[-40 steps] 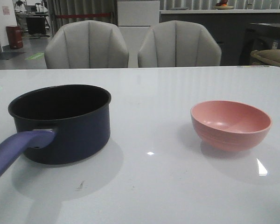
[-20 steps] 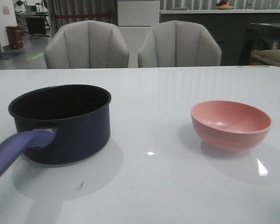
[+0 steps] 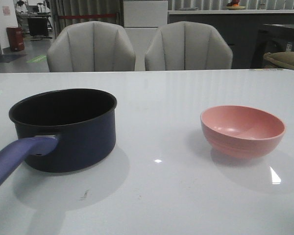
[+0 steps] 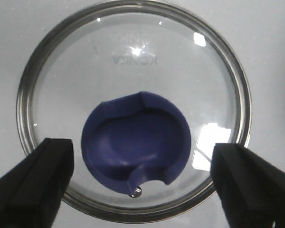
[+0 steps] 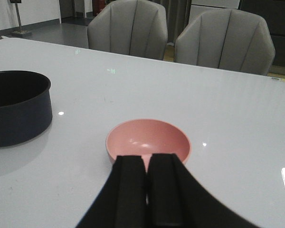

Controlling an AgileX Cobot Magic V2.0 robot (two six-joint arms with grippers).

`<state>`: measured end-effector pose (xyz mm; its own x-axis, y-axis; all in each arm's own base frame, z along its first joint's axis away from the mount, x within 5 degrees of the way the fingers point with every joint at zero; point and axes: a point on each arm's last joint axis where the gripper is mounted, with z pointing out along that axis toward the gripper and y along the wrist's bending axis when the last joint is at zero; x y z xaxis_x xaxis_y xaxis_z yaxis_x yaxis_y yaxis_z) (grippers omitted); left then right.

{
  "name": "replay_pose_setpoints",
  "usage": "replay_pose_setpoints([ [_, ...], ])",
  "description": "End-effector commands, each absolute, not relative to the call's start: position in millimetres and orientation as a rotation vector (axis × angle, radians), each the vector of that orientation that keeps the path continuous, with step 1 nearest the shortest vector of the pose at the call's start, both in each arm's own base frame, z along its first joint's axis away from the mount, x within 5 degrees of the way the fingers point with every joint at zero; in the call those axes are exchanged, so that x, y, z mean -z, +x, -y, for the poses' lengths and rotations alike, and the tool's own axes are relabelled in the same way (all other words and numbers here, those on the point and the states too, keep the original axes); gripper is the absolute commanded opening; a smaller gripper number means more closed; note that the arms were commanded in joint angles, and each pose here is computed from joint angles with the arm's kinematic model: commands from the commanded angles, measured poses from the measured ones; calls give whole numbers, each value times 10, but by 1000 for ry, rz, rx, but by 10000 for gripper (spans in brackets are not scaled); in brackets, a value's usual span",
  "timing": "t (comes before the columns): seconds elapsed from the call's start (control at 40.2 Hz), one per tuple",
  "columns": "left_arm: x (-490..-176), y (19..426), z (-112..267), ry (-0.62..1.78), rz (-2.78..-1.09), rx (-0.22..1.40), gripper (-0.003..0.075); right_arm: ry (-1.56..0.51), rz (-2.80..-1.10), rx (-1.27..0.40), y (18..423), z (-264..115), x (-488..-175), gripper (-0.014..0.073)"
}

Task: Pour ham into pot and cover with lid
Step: 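Grasp the purple knob of the glass lid with the left gripper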

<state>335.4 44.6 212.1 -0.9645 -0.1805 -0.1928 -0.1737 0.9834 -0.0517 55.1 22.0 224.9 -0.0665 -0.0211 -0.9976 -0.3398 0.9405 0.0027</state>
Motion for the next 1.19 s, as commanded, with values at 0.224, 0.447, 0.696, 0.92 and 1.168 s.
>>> replay_pose_setpoints([
  [0.224,-2285,3420,-462,-280,-2837,44,610,-247,-1528,-254,558,-196,-2409,150],
  [0.447,-2124,3460,-468,-308,-2887,51,610,-247,-1528,-254,558,-196,-2409,150],
  [0.696,-2064,3486,-472,-313,-2892,51,606,-247,-1528,-254,558,-196,-2409,150],
  [0.92,-2065,3488,-472,-313,-2889,51,523,-247,-1528,-254,558,-196,-2409,150],
  [1.168,-2067,3498,-474,-312,-2878,50,341,-247,-1528,-254,558,-196,-2409,150],
])
